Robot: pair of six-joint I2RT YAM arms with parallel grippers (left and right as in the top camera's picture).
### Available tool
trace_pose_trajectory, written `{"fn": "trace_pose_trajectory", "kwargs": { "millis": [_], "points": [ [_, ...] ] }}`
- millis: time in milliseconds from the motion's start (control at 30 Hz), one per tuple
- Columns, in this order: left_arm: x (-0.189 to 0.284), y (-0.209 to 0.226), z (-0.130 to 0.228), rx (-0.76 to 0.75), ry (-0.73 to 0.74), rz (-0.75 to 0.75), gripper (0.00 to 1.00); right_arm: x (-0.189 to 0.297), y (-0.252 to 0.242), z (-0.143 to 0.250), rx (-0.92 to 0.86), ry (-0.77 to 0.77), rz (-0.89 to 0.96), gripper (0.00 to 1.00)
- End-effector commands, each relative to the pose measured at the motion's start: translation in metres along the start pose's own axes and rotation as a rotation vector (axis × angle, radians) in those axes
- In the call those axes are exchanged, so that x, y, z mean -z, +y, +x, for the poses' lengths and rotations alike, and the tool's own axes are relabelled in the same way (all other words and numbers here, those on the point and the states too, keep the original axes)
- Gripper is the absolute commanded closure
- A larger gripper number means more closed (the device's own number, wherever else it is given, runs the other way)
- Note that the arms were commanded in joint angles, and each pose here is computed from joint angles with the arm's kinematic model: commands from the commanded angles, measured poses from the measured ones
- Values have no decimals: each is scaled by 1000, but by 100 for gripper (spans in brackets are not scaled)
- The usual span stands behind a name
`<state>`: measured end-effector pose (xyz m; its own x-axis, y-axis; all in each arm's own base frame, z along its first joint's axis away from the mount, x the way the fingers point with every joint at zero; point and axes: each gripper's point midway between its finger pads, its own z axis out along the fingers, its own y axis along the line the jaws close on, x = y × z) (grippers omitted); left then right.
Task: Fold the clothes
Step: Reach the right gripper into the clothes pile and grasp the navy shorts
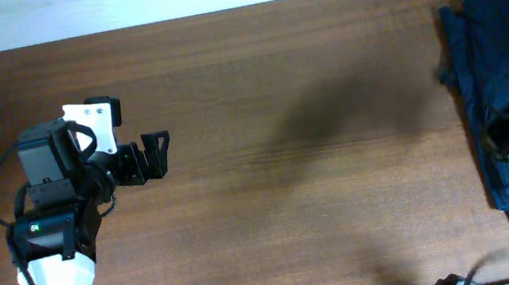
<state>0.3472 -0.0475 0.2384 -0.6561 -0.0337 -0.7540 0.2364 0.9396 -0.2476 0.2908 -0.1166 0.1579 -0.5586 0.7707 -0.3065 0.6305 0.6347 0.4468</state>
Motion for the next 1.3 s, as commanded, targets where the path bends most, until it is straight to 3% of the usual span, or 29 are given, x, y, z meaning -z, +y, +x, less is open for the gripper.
{"fn": "trace_pose_trajectory", "kwargs": {
  "millis": [0,100,200,233,300,467,667,767,800,867,933,1067,1267],
  "points": [
    [4,-5,-7,-3,-17,14,1,33,50,7,212,-122,-35,90],
    [4,-5,0,8,10,13,1,34,12,-4,190,-192,210,77],
    [4,-5,2,12,19,13,1,21,-35,-8,148,-143,431,72],
    [4,-5,1,10,14,13,0,10,-61,-9,119,-99,538,54],
    [4,-5,1,9,14,13,1,-10,-85,-6,33,-25,598,41],
    [4,-5,1,9,13,13,1,-49,-143,14,-71,167,765,35],
    [4,-5,0,8,9,13,1,-63,-159,5,-79,140,826,28],
    [4,-5,0,8,9,13,1,-65,-160,-1,-76,111,829,33],
    [4,-5,0,8,9,13,1,-65,-160,-2,-74,104,834,42],
    [4,-5,0,8,10,13,1,-63,-162,-3,-72,103,843,80],
    [4,-5,0,8,9,13,1,-62,-161,0,-72,114,844,96],
    [4,-5,0,8,9,13,1,-50,-129,-8,-84,111,715,96],
    [4,-5,0,8,9,13,1,24,-16,-31,165,-49,425,96]
  ]
}}
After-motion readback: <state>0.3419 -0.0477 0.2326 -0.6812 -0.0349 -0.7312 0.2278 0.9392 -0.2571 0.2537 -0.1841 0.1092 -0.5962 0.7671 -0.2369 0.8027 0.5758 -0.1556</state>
